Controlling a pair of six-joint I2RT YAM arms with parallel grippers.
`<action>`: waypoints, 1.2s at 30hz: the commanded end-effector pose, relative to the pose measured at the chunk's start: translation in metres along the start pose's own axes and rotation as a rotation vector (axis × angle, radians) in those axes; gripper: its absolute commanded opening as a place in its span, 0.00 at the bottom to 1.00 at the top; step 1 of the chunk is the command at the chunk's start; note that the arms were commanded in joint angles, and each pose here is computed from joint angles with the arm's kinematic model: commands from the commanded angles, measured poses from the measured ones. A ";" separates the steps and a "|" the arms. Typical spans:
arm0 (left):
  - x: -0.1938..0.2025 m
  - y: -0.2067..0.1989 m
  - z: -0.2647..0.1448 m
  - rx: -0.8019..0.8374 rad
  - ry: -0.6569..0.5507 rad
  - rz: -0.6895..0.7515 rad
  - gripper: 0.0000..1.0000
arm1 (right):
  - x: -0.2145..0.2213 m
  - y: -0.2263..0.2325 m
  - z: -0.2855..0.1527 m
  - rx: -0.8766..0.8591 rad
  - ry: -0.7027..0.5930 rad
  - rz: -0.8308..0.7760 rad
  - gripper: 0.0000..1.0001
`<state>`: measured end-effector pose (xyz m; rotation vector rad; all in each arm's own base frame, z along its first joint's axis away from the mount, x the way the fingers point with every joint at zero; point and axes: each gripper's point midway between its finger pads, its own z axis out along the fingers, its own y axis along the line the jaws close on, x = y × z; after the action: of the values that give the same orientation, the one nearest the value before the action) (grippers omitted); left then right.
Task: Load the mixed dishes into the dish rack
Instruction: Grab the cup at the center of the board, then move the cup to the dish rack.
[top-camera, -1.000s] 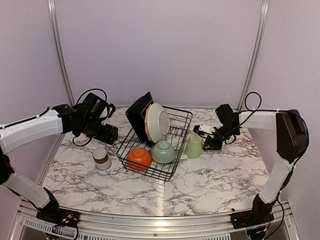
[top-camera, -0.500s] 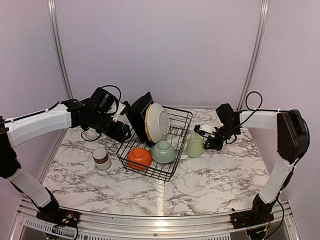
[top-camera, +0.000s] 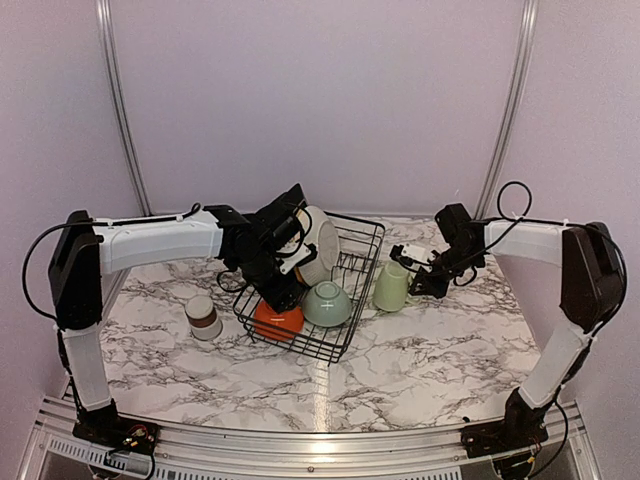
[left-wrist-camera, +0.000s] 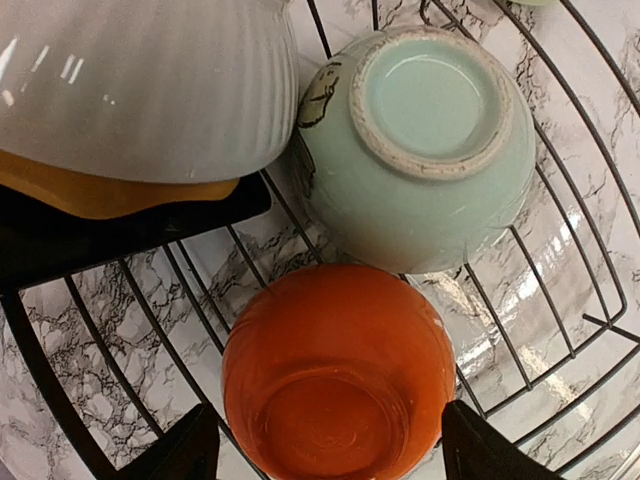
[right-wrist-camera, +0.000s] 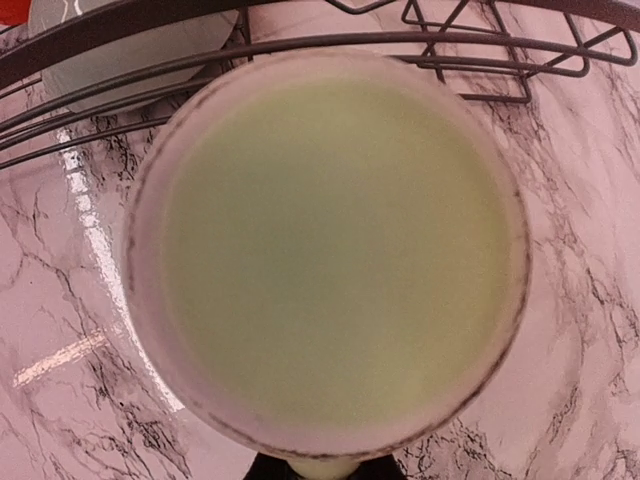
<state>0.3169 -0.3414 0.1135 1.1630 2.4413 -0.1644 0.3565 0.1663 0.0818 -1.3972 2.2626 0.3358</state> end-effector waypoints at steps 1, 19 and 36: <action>0.017 0.007 0.008 -0.102 0.113 0.100 0.79 | -0.024 -0.007 -0.021 0.042 -0.102 -0.014 0.00; 0.014 0.045 0.048 -0.422 0.190 0.268 0.78 | -0.030 -0.006 -0.023 0.031 -0.127 -0.014 0.00; -0.053 0.013 -0.027 -0.309 -0.128 0.160 0.82 | -0.064 -0.004 -0.093 0.123 -0.221 -0.051 0.00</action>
<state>0.3437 -0.3481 0.0979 1.3049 2.2467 0.3339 0.3488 0.1682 0.1337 -1.3431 2.1661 0.3279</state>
